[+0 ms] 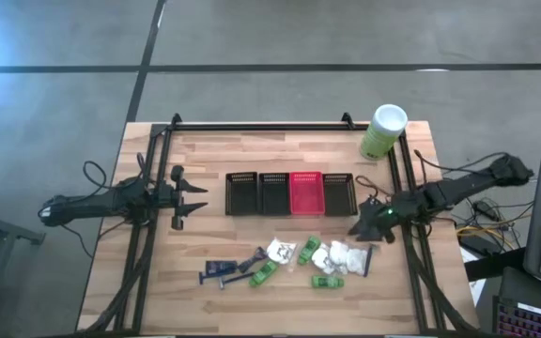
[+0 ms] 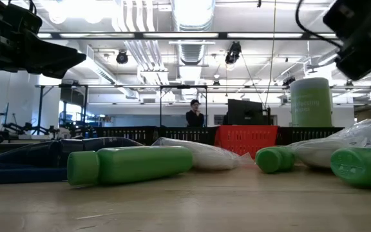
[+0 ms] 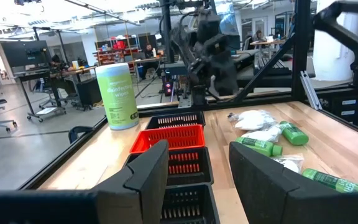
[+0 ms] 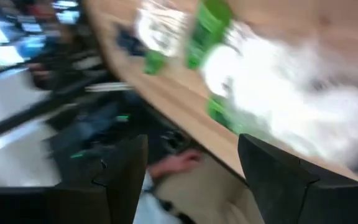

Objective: Pick & Place Travel size toiletries
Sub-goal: Put the blue razor into the orange basket

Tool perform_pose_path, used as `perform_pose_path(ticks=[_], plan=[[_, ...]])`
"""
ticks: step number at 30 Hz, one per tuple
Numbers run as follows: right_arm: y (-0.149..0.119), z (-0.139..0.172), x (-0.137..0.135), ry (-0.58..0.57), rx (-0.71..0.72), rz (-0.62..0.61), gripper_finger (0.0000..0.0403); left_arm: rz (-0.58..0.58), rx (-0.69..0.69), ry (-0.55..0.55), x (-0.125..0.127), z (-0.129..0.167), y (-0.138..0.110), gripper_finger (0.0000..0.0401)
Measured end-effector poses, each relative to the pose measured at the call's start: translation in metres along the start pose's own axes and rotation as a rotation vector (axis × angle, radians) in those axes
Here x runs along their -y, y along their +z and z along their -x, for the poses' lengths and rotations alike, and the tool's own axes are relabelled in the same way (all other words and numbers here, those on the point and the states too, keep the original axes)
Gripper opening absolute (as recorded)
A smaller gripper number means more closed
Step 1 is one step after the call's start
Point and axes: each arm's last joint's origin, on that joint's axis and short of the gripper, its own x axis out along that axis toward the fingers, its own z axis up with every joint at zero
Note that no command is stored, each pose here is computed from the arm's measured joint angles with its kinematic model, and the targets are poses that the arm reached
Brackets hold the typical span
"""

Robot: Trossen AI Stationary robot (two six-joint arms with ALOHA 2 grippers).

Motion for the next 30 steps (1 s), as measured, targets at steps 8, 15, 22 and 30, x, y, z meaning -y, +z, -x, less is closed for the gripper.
perform_pose_path(ticks=[8,15,22,30], plan=[[-0.042,-0.003,-0.03,-0.51,0.118,-0.042,0.0237,0.0,0.0,0.0,0.0,0.0,0.0,0.0177],[-0.063,-0.033,-0.034,-0.727,0.199,-0.08,0.0252,0.0,0.002,-0.011,0.0,0.0,0.0,0.0177],[-0.068,-0.065,-0.026,-0.834,0.26,-0.071,0.0263,0.0,0.002,-0.015,0.0,0.0,0.0,0.0177],[-0.058,-0.07,-0.008,-0.903,0.324,-0.141,0.0244,0.0,0.003,-0.015,0.0,0.0,0.0,0.0177]])
